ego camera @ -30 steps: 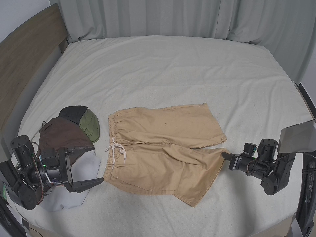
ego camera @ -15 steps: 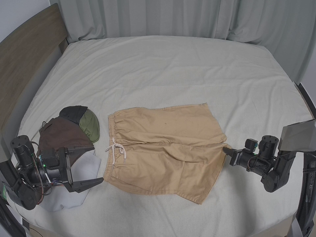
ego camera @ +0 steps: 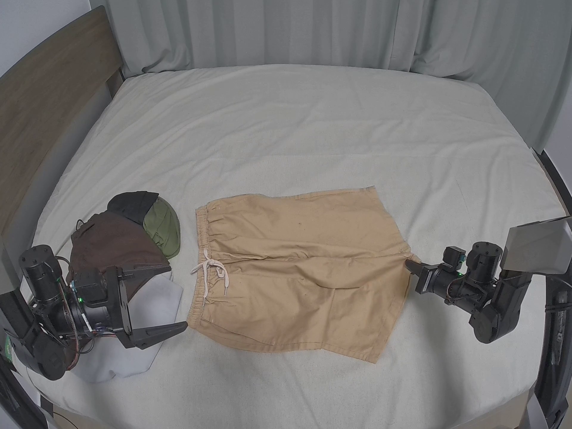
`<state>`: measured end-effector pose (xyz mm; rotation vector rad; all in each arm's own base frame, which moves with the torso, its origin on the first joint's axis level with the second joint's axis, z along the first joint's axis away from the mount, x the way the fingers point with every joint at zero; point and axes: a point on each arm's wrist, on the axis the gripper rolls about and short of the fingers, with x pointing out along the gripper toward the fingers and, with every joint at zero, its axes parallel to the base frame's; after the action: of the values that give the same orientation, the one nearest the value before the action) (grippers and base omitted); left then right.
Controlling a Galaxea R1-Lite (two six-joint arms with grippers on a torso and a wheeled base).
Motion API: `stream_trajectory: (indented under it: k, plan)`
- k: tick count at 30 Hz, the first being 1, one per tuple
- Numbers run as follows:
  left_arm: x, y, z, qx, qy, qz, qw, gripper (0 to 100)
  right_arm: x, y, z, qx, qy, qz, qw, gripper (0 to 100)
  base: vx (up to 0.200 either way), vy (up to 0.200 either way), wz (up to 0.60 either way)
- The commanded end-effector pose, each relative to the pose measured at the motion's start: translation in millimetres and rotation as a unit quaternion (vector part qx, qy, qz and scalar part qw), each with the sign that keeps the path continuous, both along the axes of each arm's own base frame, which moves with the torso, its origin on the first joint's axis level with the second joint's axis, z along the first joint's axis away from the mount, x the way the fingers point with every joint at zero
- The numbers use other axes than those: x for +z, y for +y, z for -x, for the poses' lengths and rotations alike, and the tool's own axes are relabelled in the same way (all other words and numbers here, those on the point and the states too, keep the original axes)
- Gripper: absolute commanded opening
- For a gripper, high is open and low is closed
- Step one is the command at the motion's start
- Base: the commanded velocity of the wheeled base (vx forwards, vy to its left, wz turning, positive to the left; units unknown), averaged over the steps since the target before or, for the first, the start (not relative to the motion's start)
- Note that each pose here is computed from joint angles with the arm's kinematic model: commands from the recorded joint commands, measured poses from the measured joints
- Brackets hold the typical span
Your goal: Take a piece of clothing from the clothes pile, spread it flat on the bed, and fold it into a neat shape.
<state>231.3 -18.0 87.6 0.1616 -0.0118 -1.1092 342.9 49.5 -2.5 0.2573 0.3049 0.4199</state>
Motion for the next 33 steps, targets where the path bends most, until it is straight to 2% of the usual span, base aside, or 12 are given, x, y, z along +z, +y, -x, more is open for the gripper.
stream_trajectory:
  k: [1,15,33]
  plan:
    - [-1,0,0,0.0,0.002,0.0,1.0,100,-3,1,-6,-0.001,-0.004,0.0,1.0,0,0.0,0.0,0.0]
    - [-1,0,-1,0.001,0.002,0.0,1.0,100,-2,7,-24,-0.005,-0.034,-0.003,0.9994,0,0.0,0.0,0.0]
    - [-1,1,0,0.003,0.001,0.0,1.0,100,-6,10,-29,-0.003,-0.037,-0.003,0.9993,0,0.0,0.0,0.0]
